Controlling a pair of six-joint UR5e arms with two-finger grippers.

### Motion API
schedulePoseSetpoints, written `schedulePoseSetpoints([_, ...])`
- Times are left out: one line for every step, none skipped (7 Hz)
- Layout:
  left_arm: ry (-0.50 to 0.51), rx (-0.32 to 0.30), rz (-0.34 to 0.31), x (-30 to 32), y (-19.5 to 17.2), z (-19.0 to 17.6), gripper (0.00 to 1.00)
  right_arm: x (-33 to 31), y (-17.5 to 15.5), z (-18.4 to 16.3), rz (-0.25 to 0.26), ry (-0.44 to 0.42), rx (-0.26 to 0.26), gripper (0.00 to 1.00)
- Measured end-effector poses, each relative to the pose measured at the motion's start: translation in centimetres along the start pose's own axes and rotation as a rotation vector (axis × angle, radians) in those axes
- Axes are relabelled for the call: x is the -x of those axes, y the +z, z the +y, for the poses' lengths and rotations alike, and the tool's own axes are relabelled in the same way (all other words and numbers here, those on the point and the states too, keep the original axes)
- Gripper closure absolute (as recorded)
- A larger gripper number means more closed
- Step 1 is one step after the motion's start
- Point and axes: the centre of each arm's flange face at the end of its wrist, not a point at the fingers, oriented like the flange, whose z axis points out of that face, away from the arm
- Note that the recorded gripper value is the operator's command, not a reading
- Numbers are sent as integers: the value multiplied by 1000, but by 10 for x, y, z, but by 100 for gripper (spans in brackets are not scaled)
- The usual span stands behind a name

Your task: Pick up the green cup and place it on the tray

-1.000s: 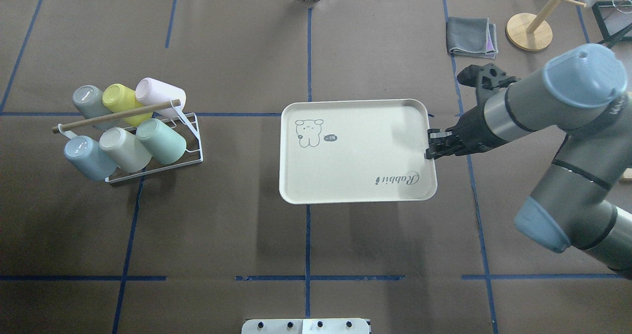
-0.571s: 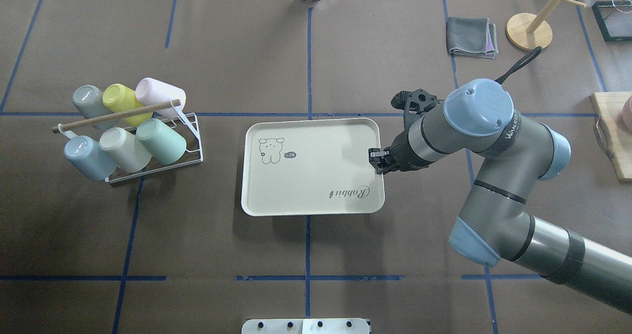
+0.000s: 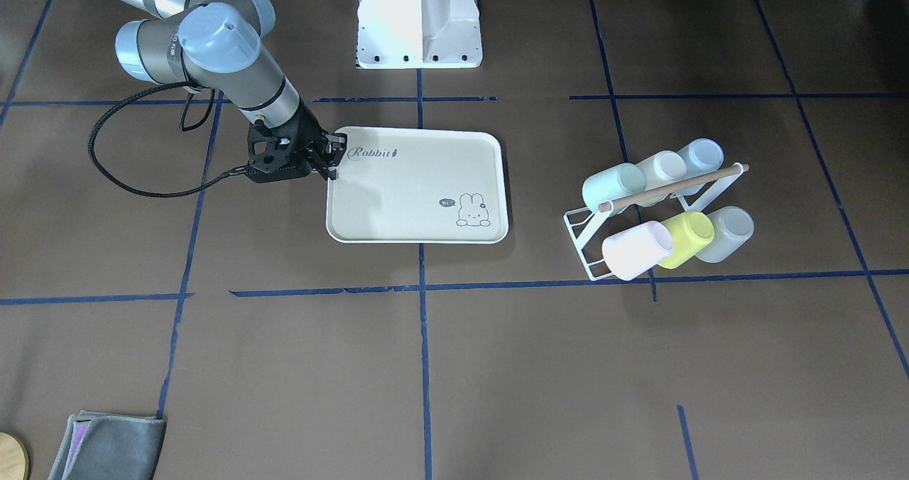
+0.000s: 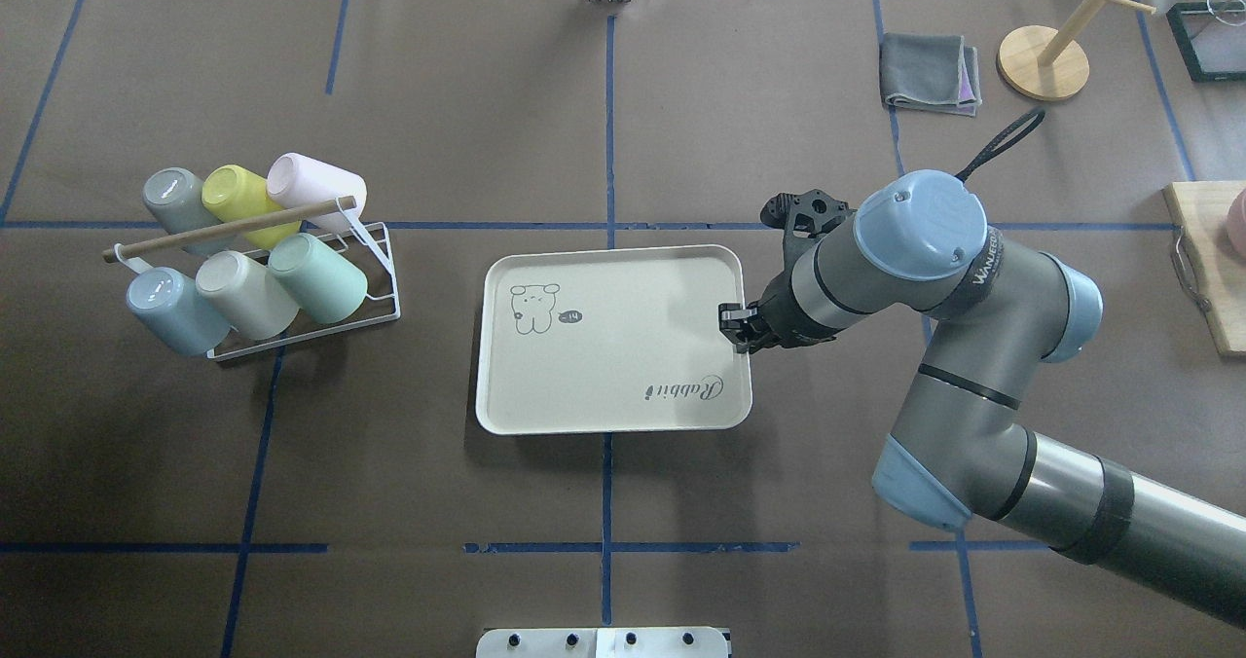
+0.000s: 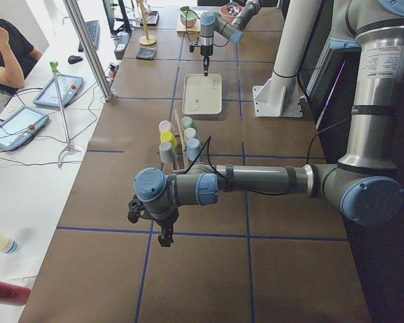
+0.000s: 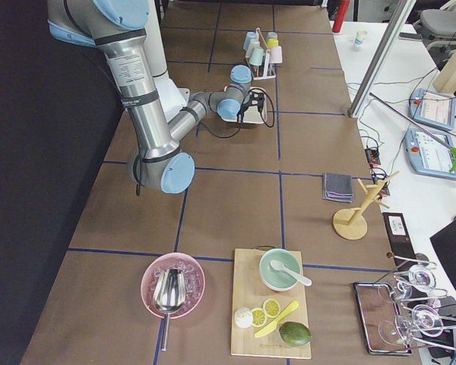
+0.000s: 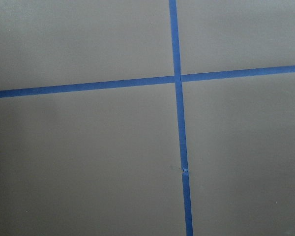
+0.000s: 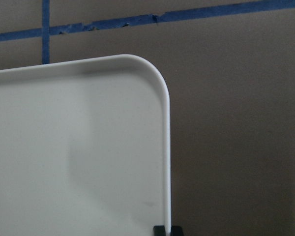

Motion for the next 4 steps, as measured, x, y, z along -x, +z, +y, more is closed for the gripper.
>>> schedulePoseSetpoints([1, -1, 0, 0, 0, 0, 0, 2, 2, 2, -1, 2, 4, 0])
schedulePoseSetpoints([2, -1, 0, -1, -1, 0, 0, 4, 3, 4, -3, 3, 5, 0])
schedulePoseSetpoints([4, -2, 0, -1, -1, -1, 0, 6, 3, 5, -4, 18, 2, 0])
schedulePoseSetpoints([6, -5, -1, -3, -2, -2, 0, 9, 1, 5, -9, 48, -5, 0])
